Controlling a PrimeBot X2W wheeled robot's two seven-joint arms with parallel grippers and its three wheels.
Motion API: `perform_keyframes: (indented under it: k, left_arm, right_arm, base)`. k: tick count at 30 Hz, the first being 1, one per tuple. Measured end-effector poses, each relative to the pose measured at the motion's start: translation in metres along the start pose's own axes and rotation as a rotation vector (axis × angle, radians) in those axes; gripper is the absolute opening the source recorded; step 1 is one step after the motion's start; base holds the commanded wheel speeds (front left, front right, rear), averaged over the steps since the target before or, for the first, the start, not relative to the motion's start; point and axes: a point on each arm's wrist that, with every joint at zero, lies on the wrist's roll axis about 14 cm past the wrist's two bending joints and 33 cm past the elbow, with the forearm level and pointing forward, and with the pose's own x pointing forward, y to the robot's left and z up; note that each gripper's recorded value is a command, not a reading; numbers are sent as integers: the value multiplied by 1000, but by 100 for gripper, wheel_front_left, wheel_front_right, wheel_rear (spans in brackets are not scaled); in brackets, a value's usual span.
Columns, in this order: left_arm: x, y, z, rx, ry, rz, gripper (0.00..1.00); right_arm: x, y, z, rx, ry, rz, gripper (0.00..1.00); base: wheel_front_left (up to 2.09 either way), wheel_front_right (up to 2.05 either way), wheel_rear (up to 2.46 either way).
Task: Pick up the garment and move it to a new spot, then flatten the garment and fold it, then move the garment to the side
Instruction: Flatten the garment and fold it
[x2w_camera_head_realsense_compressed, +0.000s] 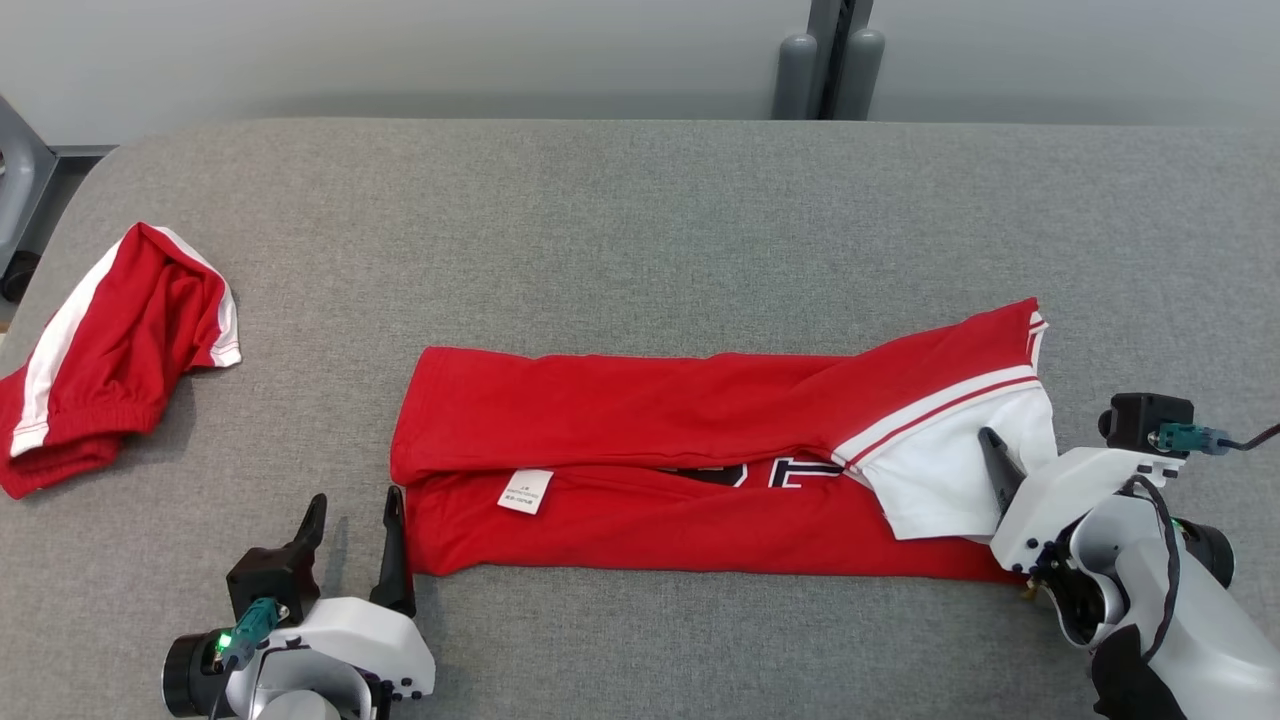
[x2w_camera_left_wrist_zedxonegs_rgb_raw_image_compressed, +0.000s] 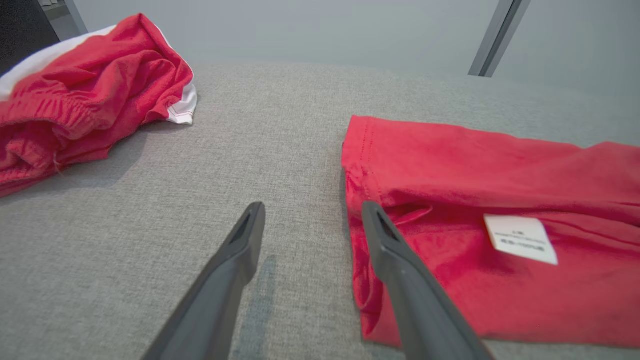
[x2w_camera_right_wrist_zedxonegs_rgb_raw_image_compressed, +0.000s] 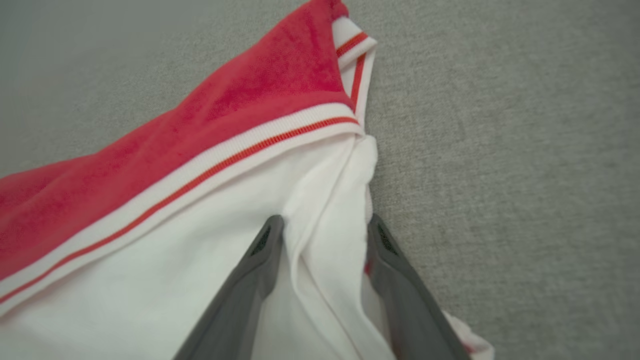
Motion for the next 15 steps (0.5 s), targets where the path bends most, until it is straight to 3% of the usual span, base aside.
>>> perform_keyframes:
  k: [6,15]
  left_arm:
    - [0,-2,-1,1,2,-3,100]
    - [2,-14,4,-1,-10,-38,100]
  right_arm:
    - [0,0,6,45,-60,2,0]
    - [-22,-41,25,129,-219,-95,0]
  base:
    - [0,0,0]
    - [0,0,0]
